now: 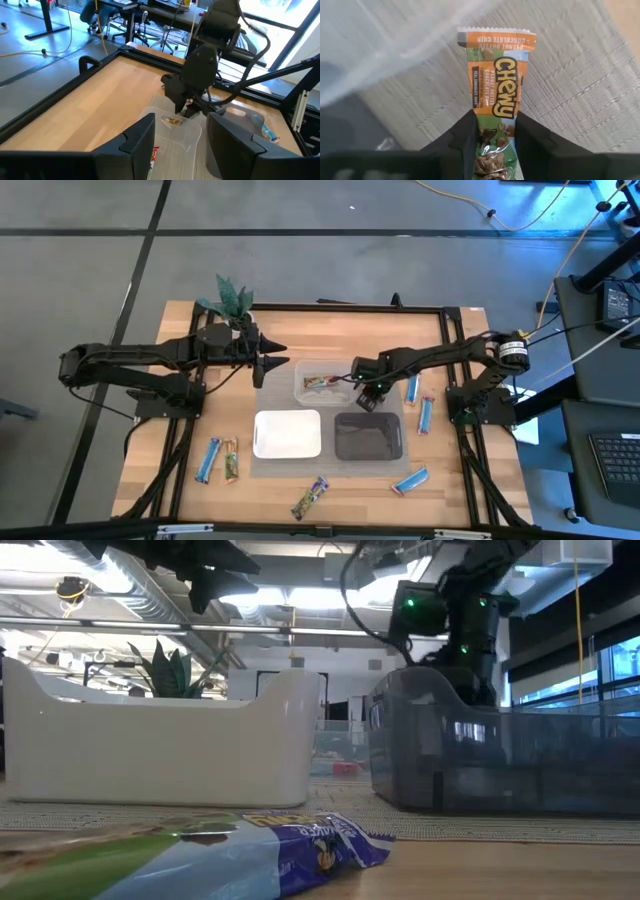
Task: Pick and place Granola Bars by type
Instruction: Put the top left yellow granola bar into the transparent black bin, then put the left blue granola bar into the white bin
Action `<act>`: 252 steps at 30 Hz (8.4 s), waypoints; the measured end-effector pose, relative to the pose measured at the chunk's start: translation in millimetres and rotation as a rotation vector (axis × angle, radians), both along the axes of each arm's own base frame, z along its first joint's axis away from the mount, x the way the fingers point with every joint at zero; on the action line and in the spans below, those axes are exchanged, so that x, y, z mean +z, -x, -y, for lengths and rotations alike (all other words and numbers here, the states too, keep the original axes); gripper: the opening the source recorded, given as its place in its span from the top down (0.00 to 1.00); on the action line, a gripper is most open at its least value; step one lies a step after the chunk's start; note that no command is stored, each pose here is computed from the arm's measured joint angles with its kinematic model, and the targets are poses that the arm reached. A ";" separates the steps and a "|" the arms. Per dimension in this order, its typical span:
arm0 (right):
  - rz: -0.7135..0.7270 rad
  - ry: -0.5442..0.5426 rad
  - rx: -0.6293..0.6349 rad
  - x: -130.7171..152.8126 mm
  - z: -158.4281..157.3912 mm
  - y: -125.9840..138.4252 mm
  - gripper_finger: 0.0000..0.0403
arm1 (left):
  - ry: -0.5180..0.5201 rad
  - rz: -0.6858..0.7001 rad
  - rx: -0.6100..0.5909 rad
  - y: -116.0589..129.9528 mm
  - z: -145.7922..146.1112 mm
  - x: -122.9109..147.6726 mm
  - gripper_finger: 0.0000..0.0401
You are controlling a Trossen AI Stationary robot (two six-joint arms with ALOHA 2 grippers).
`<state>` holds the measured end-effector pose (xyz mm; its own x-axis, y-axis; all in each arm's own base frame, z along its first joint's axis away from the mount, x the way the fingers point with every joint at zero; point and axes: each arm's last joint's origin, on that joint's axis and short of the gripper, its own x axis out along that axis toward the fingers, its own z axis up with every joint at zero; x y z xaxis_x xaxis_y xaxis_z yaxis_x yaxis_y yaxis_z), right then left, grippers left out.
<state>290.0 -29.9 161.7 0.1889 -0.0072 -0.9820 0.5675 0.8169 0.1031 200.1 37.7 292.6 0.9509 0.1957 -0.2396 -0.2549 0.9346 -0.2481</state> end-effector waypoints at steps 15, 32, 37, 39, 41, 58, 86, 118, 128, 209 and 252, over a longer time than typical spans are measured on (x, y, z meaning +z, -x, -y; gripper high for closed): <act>-0.101 0.112 0.076 101.5 -2.9 -16.4 0.71 | -0.008 -0.011 0.012 0.2 -0.4 -0.8 0.57; 0.024 0.056 0.214 108.2 -126.1 -12.1 0.71 | -0.015 -0.012 0.010 0.2 -0.3 -0.8 0.57; 0.087 0.053 0.259 88.3 -141.7 -11.7 0.71 | 0.005 -0.008 -0.068 -0.6 4.1 -0.7 0.57; 0.102 0.053 0.262 78.0 -142.2 -11.7 0.71 | 0.006 -0.007 -0.125 -1.1 7.9 -0.7 0.57; 0.094 0.054 0.262 66.3 -141.3 -9.3 0.71 | 0.022 -0.005 -0.162 -1.8 12.9 -0.7 0.57; 0.094 0.042 0.229 5.7 -134.3 8.4 0.71 | 0.049 -0.015 -0.317 -1.3 65.7 -1.5 0.59; 0.100 -0.037 0.202 2.1 -136.2 8.8 0.71 | 0.024 -0.014 -0.310 -0.9 68.0 -1.4 0.39; 0.050 0.145 0.259 82.7 -138.9 -4.2 0.43 | 0.498 -0.704 0.191 36.0 83.4 -8.9 0.39; 0.321 0.215 0.375 152.0 -133.3 24.8 0.43 | 0.676 -0.908 0.398 47.5 121.6 -31.0 0.39; 0.417 0.261 0.351 169.3 -129.9 35.8 0.43 | 0.785 -1.152 0.474 89.0 193.7 -150.3 0.73; 0.424 0.254 0.313 169.5 -129.5 35.4 0.43 | 0.127 -0.935 -0.088 -100.2 129.0 -43.5 0.75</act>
